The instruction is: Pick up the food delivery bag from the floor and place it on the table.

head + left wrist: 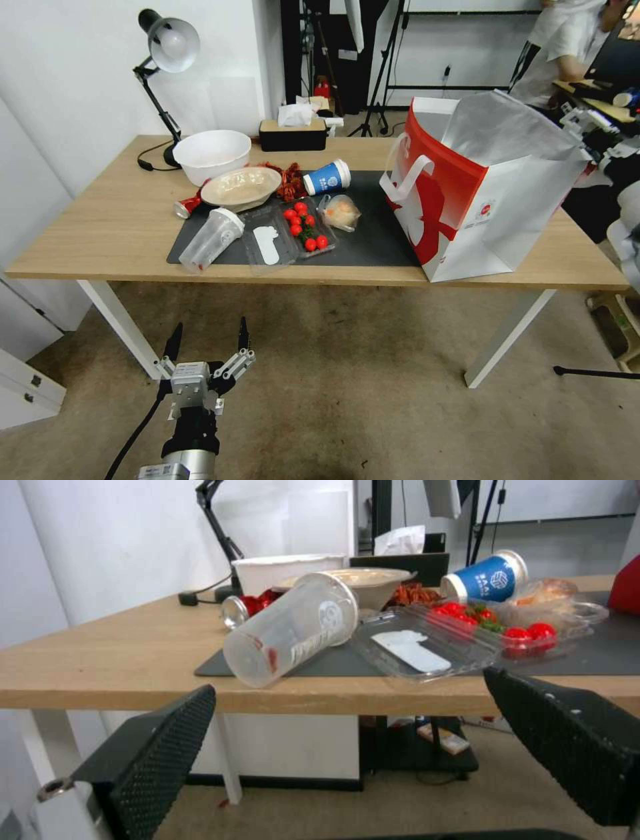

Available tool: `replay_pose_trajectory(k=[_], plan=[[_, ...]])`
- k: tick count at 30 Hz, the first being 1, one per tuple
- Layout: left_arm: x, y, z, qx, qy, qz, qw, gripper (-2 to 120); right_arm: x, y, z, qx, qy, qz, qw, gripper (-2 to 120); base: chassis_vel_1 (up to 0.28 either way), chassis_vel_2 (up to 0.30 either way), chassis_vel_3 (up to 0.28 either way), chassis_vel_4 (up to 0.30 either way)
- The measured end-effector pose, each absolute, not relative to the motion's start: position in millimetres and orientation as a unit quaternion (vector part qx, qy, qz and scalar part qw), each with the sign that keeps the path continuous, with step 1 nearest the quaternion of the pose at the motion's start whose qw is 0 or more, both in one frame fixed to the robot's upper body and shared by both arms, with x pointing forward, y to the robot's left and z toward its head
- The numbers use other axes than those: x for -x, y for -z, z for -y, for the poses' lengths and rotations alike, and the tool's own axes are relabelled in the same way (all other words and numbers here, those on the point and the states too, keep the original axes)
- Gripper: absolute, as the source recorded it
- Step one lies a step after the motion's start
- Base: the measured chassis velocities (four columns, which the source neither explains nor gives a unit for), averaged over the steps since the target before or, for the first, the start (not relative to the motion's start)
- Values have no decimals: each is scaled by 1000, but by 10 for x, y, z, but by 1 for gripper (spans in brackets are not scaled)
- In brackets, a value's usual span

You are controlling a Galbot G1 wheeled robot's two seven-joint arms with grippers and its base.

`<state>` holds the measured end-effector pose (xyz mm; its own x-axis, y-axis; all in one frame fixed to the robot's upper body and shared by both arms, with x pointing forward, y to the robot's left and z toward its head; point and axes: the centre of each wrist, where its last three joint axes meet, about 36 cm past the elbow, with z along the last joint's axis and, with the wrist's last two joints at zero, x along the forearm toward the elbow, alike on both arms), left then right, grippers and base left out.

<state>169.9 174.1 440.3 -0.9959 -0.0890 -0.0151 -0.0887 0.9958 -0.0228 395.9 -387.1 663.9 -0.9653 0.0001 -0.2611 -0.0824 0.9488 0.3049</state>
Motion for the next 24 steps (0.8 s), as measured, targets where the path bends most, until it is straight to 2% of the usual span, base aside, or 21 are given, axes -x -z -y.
replay_pose_trajectory(k=[8, 24], plan=[[-1690, -4448, -1745, 44, 14, -999, 13, 100, -3600, -6693, 3731, 82, -131, -981, 120, 100, 0, 0, 0, 0], [-1650, -4517, -1755, 35, 20, -999, 24, 100, -3025, -6299, 3258, 151, -50, -983, 91, 100, 0, 0, 0, 0]])
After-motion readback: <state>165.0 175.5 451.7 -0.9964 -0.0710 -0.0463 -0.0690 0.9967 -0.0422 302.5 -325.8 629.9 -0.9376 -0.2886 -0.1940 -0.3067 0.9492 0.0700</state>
